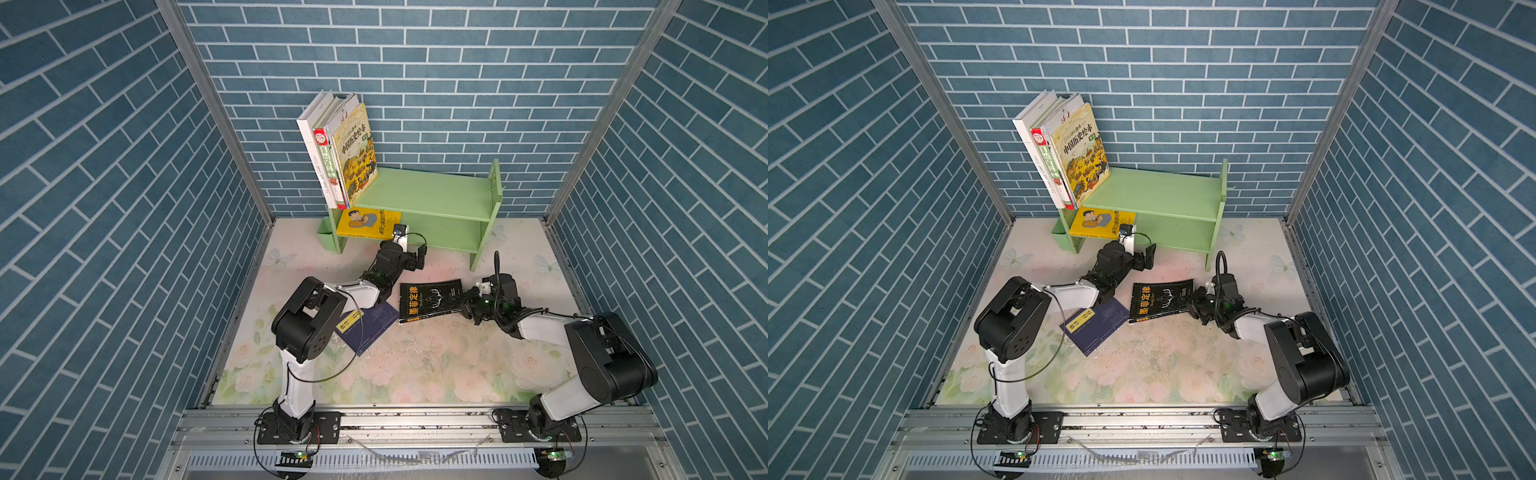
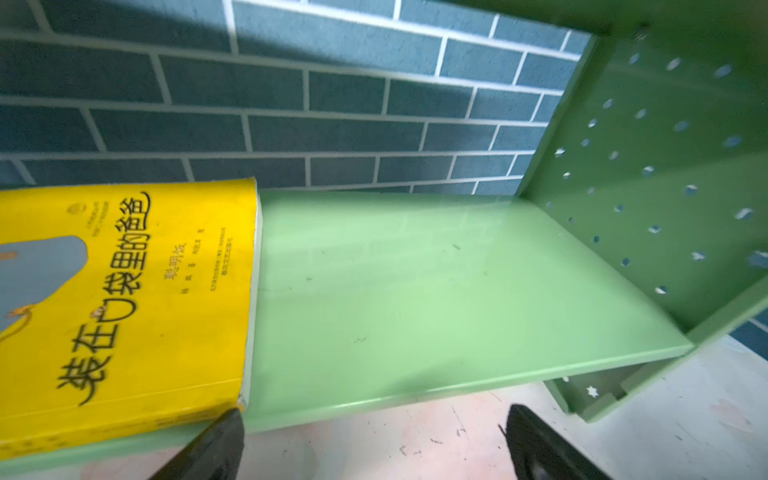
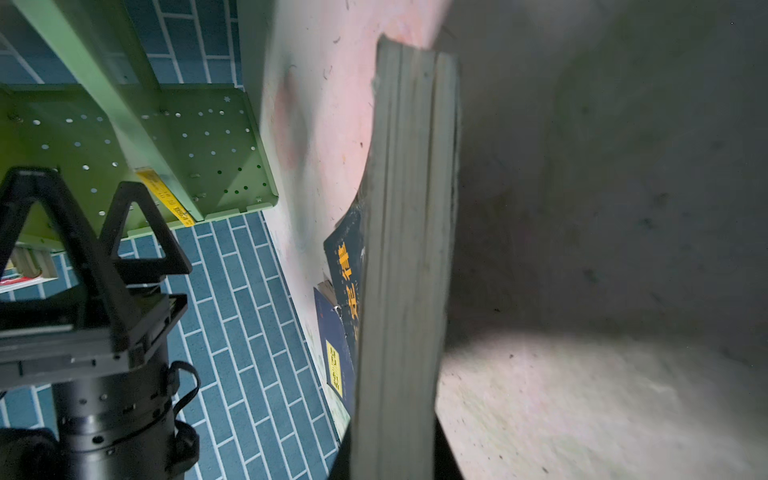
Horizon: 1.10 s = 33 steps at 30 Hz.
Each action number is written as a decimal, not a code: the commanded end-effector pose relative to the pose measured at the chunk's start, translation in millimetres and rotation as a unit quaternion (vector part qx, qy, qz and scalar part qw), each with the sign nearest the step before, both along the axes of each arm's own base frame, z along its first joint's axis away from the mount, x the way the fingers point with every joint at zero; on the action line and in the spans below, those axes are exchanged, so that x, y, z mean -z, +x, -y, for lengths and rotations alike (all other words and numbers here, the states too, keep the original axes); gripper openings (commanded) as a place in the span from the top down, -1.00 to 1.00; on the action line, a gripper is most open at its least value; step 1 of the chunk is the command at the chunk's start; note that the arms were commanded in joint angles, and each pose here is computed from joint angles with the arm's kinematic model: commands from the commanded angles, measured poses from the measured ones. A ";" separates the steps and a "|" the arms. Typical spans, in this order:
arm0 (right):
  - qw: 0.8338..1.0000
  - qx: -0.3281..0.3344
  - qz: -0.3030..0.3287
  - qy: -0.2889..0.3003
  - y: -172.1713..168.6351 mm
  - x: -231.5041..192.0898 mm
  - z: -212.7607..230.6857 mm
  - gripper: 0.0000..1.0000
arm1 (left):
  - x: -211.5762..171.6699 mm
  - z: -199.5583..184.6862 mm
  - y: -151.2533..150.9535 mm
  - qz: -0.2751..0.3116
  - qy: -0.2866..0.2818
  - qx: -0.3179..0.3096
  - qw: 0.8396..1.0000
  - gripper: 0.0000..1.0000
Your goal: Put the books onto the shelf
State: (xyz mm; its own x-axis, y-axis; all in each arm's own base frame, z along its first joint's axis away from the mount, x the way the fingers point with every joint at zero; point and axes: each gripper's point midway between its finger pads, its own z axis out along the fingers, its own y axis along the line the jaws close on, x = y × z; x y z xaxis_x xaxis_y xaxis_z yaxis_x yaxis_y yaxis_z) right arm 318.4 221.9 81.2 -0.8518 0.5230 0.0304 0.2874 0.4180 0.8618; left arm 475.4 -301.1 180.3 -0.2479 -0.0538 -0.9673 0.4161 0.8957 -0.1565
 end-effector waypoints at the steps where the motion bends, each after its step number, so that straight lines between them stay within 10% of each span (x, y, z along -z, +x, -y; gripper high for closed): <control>1: 0.997 -0.018 0.073 0.012 11.8 -49.9 -8.1 1.00 | -50.1 13.7 -30.4 0.003 -0.038 0.053 0.998 -0.99; 13: 0.973 0.014 0.220 0.061 12.3 -157.0 -3.7 1.00 | -119.3 -84.3 -135.7 -0.119 -0.106 -0.008 0.987 -0.99; 33: 0.898 0.076 0.366 0.232 42.7 -228.6 -64.0 1.00 | -66.8 -110.1 -182.8 -0.283 -0.421 0.006 0.862 -0.99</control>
State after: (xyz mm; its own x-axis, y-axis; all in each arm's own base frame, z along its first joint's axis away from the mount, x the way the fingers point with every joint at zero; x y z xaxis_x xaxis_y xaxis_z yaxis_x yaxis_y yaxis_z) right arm 363.9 283.9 233.6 -0.7026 0.6485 -0.2930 -0.2333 0.1791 0.9558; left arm 288.9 -185.0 228.2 -0.6779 -0.6390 -0.3635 0.0354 0.4655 -0.8843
